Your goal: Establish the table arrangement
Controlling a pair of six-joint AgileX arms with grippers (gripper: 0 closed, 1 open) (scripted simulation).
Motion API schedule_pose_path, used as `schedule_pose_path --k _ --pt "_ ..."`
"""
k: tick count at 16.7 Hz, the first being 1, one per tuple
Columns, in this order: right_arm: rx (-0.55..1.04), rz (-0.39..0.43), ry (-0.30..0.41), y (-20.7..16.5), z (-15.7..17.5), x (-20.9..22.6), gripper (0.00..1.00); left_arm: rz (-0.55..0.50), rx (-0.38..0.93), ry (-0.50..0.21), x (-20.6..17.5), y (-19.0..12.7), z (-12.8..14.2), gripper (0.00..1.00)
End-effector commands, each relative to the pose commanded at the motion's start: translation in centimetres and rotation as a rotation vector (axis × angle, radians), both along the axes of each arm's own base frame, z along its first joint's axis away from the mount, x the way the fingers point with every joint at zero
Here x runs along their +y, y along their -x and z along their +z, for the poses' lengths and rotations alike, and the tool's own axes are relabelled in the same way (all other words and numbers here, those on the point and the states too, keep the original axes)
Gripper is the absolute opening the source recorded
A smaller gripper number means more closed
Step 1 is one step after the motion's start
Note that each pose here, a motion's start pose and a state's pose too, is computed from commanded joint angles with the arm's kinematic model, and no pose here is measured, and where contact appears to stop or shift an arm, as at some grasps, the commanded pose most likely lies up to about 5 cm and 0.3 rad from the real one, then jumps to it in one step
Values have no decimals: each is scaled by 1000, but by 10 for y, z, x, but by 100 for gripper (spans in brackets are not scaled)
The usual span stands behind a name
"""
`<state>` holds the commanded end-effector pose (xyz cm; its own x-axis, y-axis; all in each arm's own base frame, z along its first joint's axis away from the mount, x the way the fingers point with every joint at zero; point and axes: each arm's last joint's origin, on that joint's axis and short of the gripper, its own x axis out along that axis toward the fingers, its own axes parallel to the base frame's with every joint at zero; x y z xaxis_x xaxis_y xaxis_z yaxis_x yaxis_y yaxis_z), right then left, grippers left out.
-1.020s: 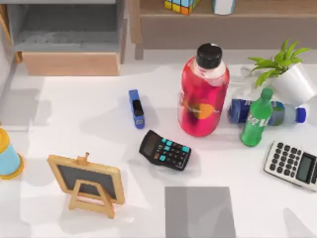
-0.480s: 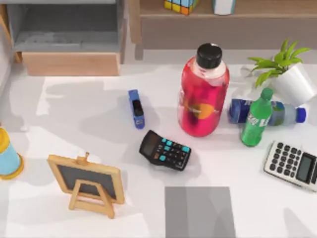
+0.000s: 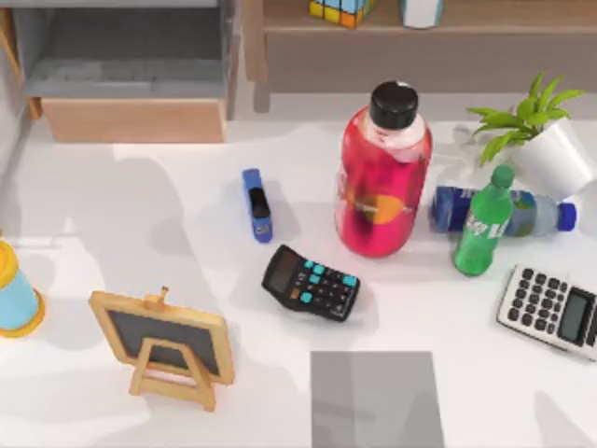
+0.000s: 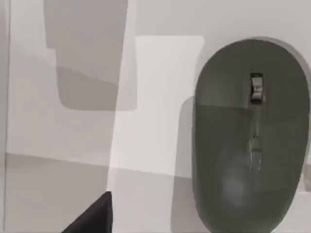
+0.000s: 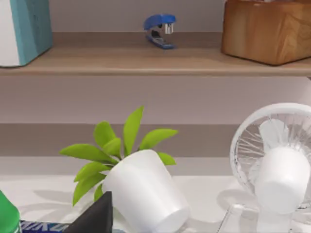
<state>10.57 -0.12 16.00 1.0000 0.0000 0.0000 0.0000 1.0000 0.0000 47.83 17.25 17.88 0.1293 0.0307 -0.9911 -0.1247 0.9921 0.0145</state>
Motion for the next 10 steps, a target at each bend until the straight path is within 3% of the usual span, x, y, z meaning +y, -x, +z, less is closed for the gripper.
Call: schedule_pose_path --k 3,10 --pt "0 0 0 0 0 0 100 -13 28 14 -2 -7 -14 100" --pt "0 0 0 0 0 0 100 -10 30 14 0 -7 -17 100"
